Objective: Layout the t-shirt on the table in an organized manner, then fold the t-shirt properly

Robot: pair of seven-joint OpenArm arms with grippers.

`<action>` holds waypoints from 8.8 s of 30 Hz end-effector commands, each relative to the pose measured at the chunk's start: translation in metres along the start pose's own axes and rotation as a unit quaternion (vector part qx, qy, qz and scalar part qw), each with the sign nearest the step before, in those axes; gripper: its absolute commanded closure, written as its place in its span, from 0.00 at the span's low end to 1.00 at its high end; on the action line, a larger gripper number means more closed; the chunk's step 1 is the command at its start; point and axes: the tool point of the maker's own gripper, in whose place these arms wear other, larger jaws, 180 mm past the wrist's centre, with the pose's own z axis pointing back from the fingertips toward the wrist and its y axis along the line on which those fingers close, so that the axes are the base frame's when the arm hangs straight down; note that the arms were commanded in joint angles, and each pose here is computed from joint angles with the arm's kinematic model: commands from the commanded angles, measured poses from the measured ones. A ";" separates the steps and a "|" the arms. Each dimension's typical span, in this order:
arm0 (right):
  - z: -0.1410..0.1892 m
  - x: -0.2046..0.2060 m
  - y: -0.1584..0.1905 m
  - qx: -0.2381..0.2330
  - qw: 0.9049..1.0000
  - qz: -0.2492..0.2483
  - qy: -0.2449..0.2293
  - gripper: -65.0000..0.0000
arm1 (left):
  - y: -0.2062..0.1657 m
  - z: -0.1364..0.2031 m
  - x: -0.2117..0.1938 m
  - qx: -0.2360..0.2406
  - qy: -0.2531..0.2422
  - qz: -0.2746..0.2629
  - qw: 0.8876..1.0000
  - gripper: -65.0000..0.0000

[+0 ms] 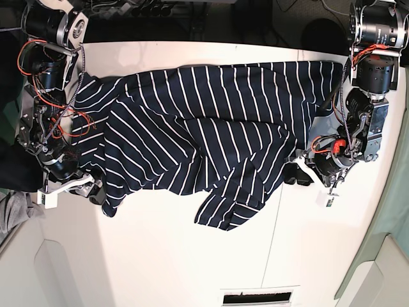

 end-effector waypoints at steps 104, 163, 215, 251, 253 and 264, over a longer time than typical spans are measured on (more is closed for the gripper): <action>0.031 -0.012 -0.005 0.004 0.999 0.021 -0.043 1.00 | -0.113 0.088 0.036 -0.149 -0.115 -0.207 0.960 1.00; 0.032 -0.015 -0.006 0.002 0.999 0.024 -0.039 1.00 | 0.030 0.037 -0.032 0.054 -0.043 0.066 0.995 0.42; 0.089 0.030 -0.035 -0.021 0.996 0.066 -0.051 1.00 | 0.083 0.066 0.171 0.142 -0.077 -0.208 0.965 1.00; 0.095 0.088 -0.053 -0.086 0.982 0.079 -0.149 0.47 | 0.040 0.076 0.100 -0.123 -0.060 0.100 0.986 0.70; 0.079 0.088 -0.062 -0.099 0.981 0.100 -0.131 0.48 | 0.028 0.067 0.085 -0.136 -0.049 0.111 0.983 0.70; 0.036 0.026 -0.084 -0.095 0.961 0.258 0.014 0.52 | -0.060 0.031 0.032 -0.216 -0.007 0.133 0.967 0.70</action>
